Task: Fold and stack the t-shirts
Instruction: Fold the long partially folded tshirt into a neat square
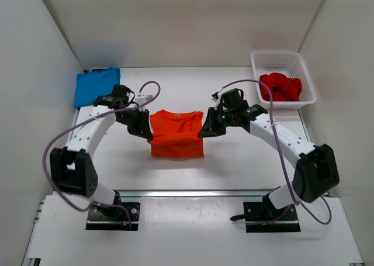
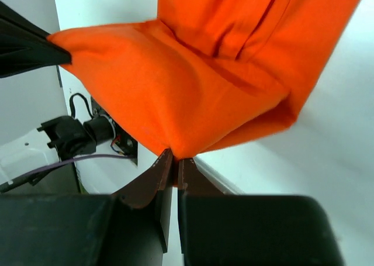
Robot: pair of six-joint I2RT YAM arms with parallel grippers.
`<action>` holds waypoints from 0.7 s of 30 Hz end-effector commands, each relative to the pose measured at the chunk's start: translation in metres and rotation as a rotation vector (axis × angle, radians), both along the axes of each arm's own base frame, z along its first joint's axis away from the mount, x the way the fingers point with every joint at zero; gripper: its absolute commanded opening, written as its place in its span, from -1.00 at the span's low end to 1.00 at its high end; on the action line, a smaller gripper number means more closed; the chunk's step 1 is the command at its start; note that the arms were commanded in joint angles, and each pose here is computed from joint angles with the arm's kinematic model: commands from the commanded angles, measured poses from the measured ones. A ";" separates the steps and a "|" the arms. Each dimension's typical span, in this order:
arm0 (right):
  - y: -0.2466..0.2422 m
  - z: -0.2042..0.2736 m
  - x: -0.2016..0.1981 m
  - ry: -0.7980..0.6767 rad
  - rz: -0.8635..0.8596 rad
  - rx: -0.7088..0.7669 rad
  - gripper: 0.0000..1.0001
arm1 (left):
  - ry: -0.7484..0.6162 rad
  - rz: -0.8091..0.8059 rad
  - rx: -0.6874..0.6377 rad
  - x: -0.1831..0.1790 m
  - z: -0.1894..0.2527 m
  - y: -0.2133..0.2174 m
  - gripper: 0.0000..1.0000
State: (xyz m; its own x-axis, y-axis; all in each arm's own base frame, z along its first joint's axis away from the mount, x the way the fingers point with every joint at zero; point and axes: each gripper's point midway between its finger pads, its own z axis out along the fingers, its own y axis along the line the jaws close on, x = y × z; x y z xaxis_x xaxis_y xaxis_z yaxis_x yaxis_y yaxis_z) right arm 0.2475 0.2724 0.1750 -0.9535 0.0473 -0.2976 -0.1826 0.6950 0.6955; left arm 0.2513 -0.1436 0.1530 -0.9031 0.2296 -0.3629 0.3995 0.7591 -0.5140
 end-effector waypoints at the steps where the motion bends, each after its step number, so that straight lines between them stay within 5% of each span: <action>1: 0.005 0.006 0.029 -0.050 0.066 0.063 -1.00 | 0.056 0.030 -0.044 0.019 0.000 -0.002 -0.86; 9: 0.005 -0.020 0.092 -0.017 0.041 0.078 -1.00 | 0.060 0.128 -0.055 0.082 -0.013 0.006 -0.85; 21: 0.001 -0.016 0.154 -0.022 0.018 0.107 -0.99 | 0.067 0.187 -0.091 0.129 -0.020 0.003 -0.85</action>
State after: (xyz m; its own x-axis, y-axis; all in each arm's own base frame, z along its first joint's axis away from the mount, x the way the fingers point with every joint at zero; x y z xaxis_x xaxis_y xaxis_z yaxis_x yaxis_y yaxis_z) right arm 0.3906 0.2725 0.1534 -0.9520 0.0780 -0.2960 -0.1826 0.6316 0.7535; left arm 0.3625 -0.1424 0.1270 -0.9580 0.0573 -0.2811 0.2194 0.7776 -0.5892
